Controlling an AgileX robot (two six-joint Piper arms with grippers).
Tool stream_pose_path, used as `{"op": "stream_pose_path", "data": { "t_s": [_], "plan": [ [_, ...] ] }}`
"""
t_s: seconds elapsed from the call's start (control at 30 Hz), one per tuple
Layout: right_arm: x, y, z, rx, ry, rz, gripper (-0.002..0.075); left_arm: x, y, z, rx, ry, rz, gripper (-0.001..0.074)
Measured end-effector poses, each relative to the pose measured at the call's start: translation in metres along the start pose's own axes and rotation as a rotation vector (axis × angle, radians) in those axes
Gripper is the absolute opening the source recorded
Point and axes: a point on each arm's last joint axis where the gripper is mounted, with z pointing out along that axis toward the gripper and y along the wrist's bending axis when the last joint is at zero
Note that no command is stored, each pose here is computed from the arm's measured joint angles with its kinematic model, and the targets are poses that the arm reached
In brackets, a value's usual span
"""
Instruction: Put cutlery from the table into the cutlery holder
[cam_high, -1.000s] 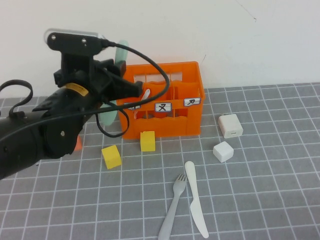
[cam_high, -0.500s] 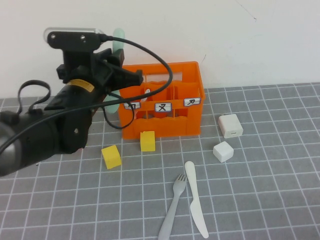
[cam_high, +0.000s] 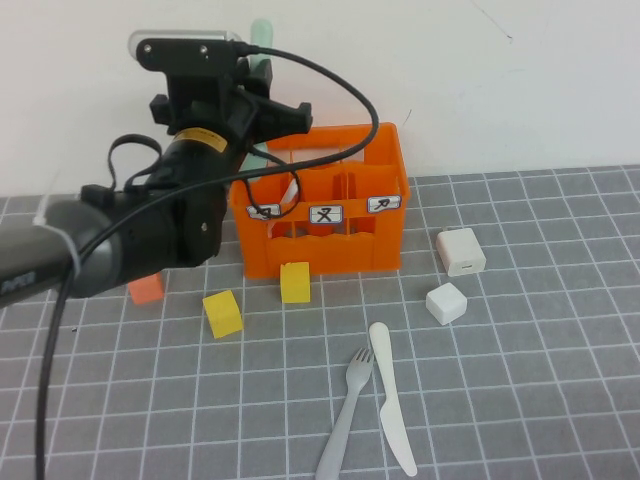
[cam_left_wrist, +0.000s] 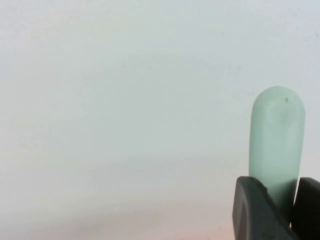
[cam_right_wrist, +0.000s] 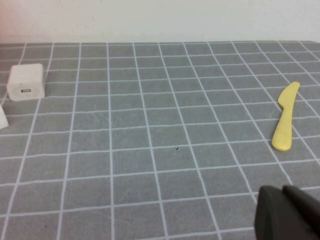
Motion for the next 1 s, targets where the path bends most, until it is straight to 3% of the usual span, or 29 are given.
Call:
{"op": "stream_pose_path", "data": {
  "t_s": [0.13, 0.27, 0.47, 0.83, 1.0],
  "plan": [
    [0.000, 0.000, 0.000, 0.000, 0.000, 0.000, -0.0003, 0.012, 0.000, 0.014, 0.000, -0.003, 0.012, 0.0126],
    [0.000, 0.000, 0.000, 0.000, 0.000, 0.000, -0.0003, 0.027, 0.005, 0.025, -0.001, 0.013, 0.037, 0.0027],
    [0.000, 0.000, 0.000, 0.000, 0.000, 0.000, -0.0003, 0.050, 0.018, 0.036, -0.016, 0.035, 0.074, 0.0003],
    [0.000, 0.000, 0.000, 0.000, 0.000, 0.000, -0.0003, 0.050, 0.018, 0.036, 0.009, 0.030, 0.109, 0.0001],
    [0.000, 0.000, 0.000, 0.000, 0.000, 0.000, -0.0003, 0.030, 0.013, 0.031, 0.029, 0.039, 0.116, 0.0001]
  ]
}}
